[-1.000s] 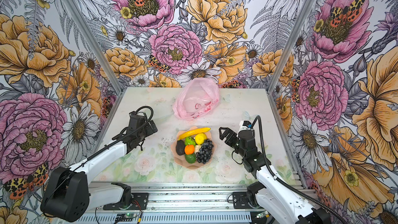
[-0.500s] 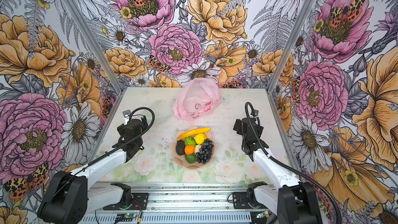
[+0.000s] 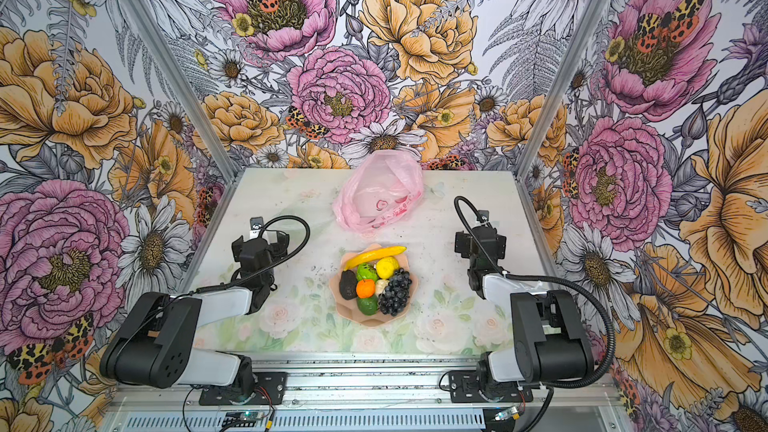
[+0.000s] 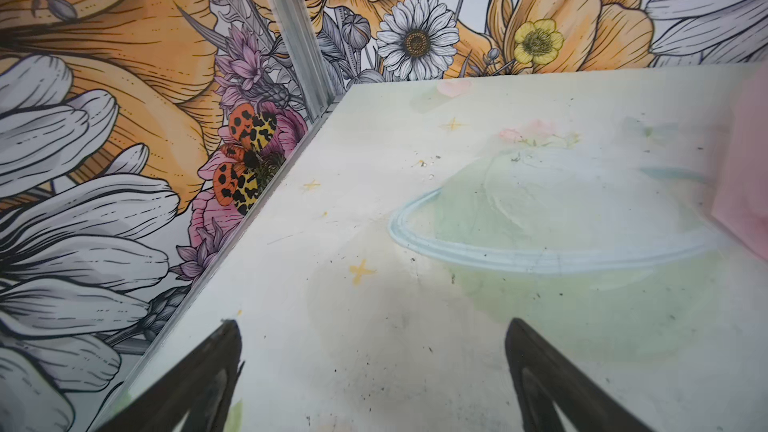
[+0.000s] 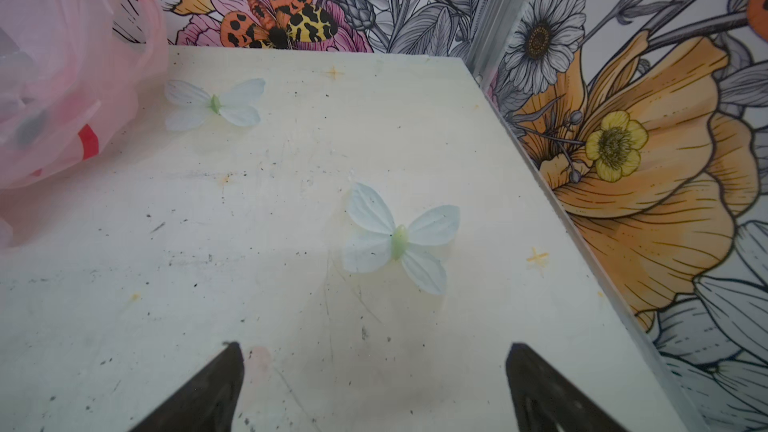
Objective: Take the fake fruits out of the plastic bag
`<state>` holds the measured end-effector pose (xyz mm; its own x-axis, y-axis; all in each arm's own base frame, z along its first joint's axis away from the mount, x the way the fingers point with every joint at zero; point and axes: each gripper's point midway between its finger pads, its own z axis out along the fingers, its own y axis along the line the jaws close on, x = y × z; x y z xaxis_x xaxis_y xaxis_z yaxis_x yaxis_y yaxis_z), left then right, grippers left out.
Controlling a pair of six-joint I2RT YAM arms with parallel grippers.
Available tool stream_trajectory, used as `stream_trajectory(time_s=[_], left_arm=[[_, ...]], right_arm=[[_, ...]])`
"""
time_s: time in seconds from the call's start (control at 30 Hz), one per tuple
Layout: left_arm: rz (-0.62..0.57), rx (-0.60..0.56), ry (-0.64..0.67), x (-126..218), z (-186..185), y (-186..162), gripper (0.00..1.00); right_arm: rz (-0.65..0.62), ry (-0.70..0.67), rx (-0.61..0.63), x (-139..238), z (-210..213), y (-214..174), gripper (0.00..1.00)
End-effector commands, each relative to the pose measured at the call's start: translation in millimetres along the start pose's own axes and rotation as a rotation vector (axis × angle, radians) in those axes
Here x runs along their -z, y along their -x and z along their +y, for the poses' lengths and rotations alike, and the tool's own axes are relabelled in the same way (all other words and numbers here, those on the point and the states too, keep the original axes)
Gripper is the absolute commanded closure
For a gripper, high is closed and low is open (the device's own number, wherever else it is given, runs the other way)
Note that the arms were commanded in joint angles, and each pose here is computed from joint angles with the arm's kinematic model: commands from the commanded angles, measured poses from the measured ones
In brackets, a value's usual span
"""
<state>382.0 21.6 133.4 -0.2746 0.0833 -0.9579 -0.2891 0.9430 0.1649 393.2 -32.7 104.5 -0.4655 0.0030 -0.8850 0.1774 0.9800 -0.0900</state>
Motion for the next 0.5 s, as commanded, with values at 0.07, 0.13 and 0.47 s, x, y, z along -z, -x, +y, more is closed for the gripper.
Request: stream_trajectory(time_s=[0.07, 0.13, 0.47], left_arm=[[-0.152, 0.17, -0.129, -8.8, 3.6, 5.2, 0.01], [-0.054, 0.142, -0.186, -18.6, -7.5, -0.1, 0.01], [-0.067, 0.182, -0.161, -22.1, 1.8, 1.0, 0.01]], right_arm=[[-0.13, 0.207, -0.01, 1.0, 22.5, 22.8, 0.01], [-0.186, 0.228, -0.004, -0.1, 26.9, 12.6, 0.01], [-0.192, 0.08, -0.035, -3.1, 9.4, 9.6, 0.01]])
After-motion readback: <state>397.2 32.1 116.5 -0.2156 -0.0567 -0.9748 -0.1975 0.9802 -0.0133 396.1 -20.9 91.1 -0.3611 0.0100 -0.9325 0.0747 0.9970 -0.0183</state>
